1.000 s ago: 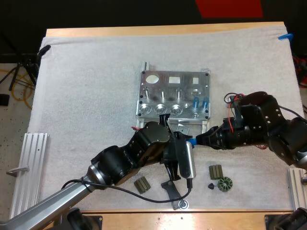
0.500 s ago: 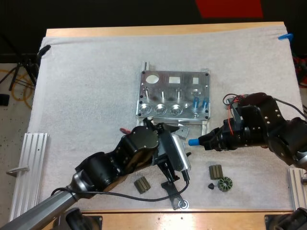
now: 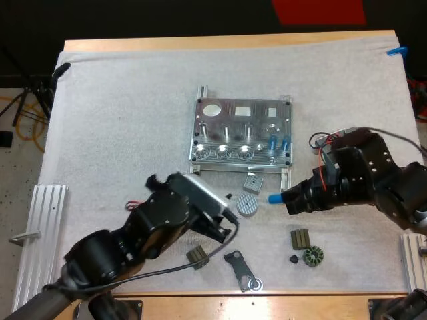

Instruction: Load cells from right to left

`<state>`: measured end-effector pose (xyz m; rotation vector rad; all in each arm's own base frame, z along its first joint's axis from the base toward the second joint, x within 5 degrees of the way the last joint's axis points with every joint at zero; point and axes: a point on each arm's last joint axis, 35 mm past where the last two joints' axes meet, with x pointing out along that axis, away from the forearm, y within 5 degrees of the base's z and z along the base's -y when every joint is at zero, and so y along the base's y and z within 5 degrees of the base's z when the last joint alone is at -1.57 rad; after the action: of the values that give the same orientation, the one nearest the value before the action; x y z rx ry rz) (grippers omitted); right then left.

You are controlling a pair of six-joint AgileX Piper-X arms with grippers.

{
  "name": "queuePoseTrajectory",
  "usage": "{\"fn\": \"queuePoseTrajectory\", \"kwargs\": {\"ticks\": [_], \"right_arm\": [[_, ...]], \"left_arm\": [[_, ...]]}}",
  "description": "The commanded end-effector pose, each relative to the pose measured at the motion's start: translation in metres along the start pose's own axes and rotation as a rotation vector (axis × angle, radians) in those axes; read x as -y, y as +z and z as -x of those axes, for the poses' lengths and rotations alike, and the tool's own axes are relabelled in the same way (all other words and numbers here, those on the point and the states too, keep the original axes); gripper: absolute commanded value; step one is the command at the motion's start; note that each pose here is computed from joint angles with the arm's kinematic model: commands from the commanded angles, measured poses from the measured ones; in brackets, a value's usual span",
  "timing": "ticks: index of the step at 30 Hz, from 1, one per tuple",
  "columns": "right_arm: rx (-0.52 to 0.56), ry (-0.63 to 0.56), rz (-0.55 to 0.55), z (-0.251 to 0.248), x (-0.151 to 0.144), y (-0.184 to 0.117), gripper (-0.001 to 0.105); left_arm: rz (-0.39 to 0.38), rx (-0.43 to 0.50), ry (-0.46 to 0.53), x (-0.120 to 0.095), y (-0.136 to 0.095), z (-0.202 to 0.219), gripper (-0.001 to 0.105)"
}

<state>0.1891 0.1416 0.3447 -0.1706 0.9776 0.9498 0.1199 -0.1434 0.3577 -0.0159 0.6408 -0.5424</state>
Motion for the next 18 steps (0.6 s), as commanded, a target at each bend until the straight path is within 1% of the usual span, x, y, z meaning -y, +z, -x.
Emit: {"fn": "queuePoseTrajectory", "kwargs": {"ticks": [1,4,9,12,14,16,17,18], "right_arm": [[0.004,-0.031,0.048,0.007,-0.002,0.004,0.006],[-0.003,-0.092,0.081,0.014,-0.003,0.007,0.006],[-0.067,-0.104,0.106,0.019,-0.003,0.013,0.006],[-0.079,-0.128,0.121,0.02,-0.004,0.021,0.006],[-0.108,-0.148,0.157,0.019,-0.005,0.025,0.006],[-0.167,-0.202,0.23,0.017,-0.008,0.031,0.006],[-0.182,-0.218,0.249,0.016,-0.01,0.032,0.006],[-0.207,-0.249,0.286,0.014,-0.012,0.035,0.006]], "left_arm": [[0.049,0.002,0.047,-0.004,-0.001,0.007,0.066],[0.05,-0.032,0.086,-0.01,-0.008,0.015,0.066],[0.075,-0.09,0.15,-0.017,-0.018,0.023,0.066],[0.099,-0.115,0.182,-0.021,-0.023,0.028,0.066],[0.109,-0.127,0.207,-0.023,-0.025,0.03,0.066],[0.117,-0.146,0.222,-0.025,-0.029,0.034,0.066],[0.121,-0.151,0.229,-0.026,-0.03,0.035,0.066],[0.141,-0.157,0.236,-0.027,-0.031,0.037,0.066]]}}
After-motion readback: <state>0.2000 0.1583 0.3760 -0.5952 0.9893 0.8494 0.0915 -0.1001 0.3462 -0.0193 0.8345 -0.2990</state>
